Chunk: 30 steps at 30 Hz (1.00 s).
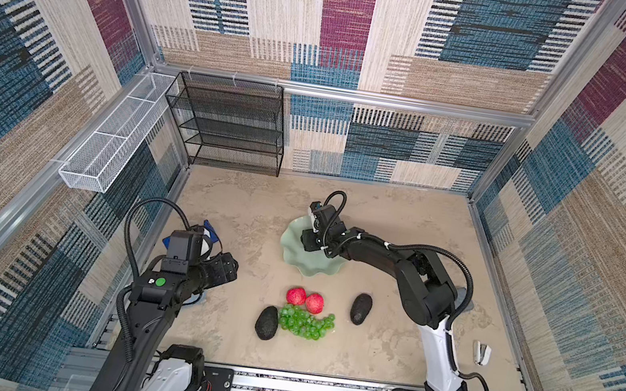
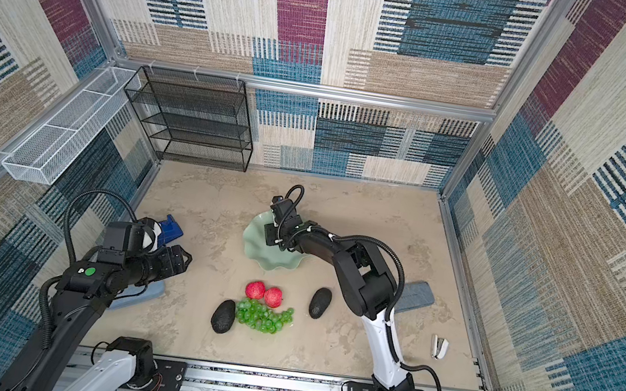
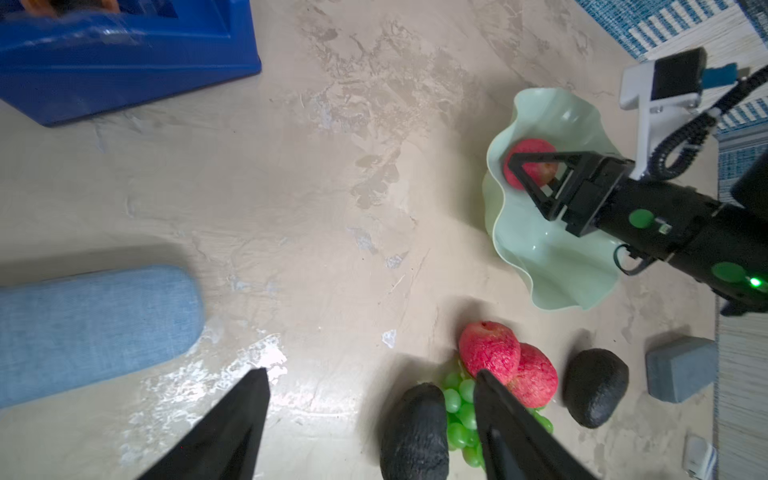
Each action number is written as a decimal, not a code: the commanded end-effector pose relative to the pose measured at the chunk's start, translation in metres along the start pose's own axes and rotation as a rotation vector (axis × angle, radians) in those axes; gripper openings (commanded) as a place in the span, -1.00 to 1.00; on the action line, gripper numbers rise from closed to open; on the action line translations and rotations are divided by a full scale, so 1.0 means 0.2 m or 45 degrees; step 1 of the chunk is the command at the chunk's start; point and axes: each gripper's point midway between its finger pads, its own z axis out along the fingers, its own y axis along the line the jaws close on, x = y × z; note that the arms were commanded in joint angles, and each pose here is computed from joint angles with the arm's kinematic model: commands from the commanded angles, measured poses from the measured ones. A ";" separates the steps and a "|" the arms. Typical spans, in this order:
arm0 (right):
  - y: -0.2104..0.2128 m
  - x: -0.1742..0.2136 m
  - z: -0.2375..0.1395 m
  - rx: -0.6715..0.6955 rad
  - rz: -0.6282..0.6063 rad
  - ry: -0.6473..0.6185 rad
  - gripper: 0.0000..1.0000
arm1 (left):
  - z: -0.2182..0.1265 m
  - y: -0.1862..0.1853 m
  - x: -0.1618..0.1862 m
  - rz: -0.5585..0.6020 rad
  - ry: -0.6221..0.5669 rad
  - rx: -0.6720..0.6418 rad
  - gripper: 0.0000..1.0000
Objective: Place and organize the fake fruits in the fruit bowl
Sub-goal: 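Release the apple into the green bowl while the left gripper reaches out, then grasp the avocado nearest the robot with the left gripper and lift it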
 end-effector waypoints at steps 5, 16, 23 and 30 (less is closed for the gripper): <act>0.02 -0.15 -0.13 -0.023 -0.002 -0.078 0.43 | 0.04 -0.06 0.18 -0.067 0.134 0.055 0.58; 0.05 -0.43 -0.94 -0.109 0.070 -0.548 1.00 | 0.19 -0.12 0.48 0.089 0.339 0.019 0.57; -0.06 -0.19 -1.06 -0.062 0.138 -0.532 1.00 | 0.26 -0.21 0.58 0.270 0.415 0.047 0.58; -0.12 -0.06 -1.09 -0.012 0.155 -0.509 1.00 | 0.34 -0.16 0.67 0.327 0.498 -0.028 0.52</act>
